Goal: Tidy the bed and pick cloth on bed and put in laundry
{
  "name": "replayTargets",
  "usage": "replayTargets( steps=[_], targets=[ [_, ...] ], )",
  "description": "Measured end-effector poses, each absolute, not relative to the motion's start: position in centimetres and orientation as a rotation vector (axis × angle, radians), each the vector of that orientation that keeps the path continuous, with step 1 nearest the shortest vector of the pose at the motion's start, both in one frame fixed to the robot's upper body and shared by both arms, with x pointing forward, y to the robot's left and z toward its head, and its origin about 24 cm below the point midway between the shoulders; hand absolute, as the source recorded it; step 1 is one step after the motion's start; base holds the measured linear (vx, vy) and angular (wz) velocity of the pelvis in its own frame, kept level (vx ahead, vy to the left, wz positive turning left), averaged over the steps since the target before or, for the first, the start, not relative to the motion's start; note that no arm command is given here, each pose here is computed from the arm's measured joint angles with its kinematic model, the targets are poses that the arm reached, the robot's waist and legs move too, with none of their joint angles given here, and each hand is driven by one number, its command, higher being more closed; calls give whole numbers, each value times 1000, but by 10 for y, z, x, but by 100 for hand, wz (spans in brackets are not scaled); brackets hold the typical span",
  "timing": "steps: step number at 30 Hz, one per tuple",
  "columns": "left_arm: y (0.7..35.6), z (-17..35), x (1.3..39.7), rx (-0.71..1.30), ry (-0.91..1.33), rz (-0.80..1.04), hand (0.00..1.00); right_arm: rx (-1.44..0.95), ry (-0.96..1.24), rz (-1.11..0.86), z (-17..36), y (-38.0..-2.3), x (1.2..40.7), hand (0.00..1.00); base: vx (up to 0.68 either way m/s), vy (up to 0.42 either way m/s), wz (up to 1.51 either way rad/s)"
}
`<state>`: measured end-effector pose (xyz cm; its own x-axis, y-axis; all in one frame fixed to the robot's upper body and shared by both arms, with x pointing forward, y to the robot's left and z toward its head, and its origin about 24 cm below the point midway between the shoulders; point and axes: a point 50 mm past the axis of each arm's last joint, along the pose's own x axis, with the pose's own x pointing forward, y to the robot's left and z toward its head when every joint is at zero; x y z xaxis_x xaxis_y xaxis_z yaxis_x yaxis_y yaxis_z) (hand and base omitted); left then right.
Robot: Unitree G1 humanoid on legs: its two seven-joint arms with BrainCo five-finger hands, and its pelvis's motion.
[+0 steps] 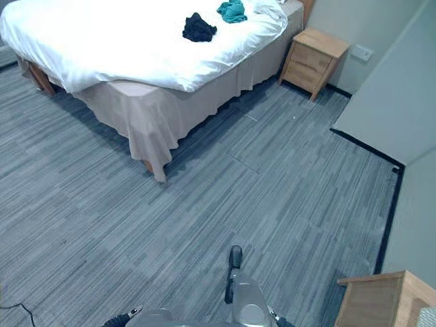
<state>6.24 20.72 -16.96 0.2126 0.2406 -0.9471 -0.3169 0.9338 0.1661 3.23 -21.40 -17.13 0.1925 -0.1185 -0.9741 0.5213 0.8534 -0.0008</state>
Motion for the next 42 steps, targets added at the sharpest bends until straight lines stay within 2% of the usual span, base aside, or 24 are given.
replayTargets(
  steps=[6,10,19,21,25,30,37,40,42],
  targets=[
    [210,-168,65,-102,1251,413,0,294,1311,-437,-171,-220,31,0,568,-285,-6],
    [212,-164,75,-108,1176,413,0,263,1259,-406,-168,-224,52,0,468,-108,-21],
    [213,-166,68,-132,1236,438,0,202,1166,-293,-161,-222,88,0,626,125,10],
    [223,-164,69,-110,1236,448,0,210,1159,-250,-162,-212,95,0,649,230,78],
    [219,-163,76,-93,1219,406,0,191,1130,-240,-159,-217,101,0,467,58,115],
    [220,-159,94,-72,1173,382,0,273,1133,-333,-163,-213,83,0,386,-126,149],
    [226,-159,72,-137,1127,498,0,327,1193,-333,-168,-199,67,0,439,-250,76],
    [212,-162,71,-173,1111,493,0,304,1179,-328,-165,-209,70,0,255,-248,2],
    [201,-159,86,-176,1033,505,0,291,1210,-340,-165,-218,67,0,171,-197,46]
  ],
)
